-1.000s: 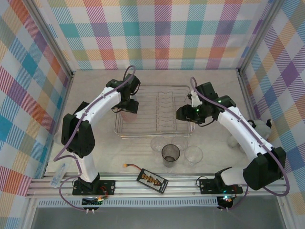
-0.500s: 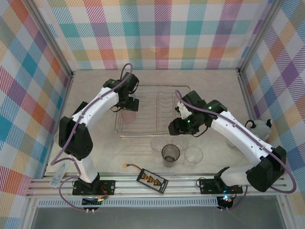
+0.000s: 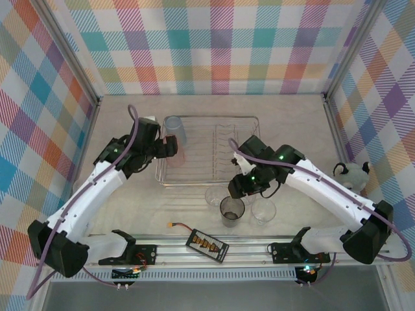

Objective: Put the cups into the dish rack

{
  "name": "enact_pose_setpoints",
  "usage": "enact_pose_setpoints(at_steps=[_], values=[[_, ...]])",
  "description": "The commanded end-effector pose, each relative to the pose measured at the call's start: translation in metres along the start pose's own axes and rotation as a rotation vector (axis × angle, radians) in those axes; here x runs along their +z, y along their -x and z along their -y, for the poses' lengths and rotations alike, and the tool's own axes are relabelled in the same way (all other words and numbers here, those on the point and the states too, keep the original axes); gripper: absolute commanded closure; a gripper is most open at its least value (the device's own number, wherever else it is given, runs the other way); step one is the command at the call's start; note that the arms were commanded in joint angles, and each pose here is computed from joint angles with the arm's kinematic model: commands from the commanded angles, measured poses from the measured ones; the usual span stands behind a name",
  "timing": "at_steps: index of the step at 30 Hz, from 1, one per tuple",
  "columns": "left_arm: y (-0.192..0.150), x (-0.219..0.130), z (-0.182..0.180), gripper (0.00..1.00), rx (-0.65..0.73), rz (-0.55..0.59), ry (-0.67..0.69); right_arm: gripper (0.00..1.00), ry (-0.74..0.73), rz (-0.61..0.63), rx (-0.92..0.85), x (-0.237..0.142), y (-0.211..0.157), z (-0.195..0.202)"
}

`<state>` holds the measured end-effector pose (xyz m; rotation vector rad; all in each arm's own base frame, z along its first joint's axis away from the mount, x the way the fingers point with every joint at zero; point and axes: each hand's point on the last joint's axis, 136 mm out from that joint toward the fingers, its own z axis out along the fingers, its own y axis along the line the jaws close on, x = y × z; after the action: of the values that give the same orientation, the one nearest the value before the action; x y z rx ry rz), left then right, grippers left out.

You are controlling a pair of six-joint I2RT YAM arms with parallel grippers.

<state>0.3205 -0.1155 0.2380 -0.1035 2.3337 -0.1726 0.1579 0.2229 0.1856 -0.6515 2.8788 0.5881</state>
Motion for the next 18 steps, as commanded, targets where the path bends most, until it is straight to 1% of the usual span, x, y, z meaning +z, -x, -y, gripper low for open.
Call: enact_pose_setpoints(at_steps=[1,5,10,12,18], values=[[0.010,-0.004,0.012,0.00,-0.089,0.081,-0.096,0.49,-0.054,-0.050,-0.070,0.007,-0.012,0.009],[-0.005,-0.002,0.005,0.00,-0.095,0.032,-0.074,0.57,-0.078,-0.074,-0.129,0.012,-0.016,0.015],[-0.017,0.002,0.001,0.00,-0.086,-0.012,-0.057,0.61,-0.077,-0.092,-0.165,0.018,-0.016,0.015],[-0.017,0.001,0.001,0.00,-0.088,-0.010,-0.060,0.63,-0.072,-0.105,-0.193,0.021,-0.016,0.011],[-0.012,-0.004,0.001,0.00,-0.099,0.037,-0.077,0.65,-0.066,-0.145,-0.267,0.029,-0.019,0.002]])
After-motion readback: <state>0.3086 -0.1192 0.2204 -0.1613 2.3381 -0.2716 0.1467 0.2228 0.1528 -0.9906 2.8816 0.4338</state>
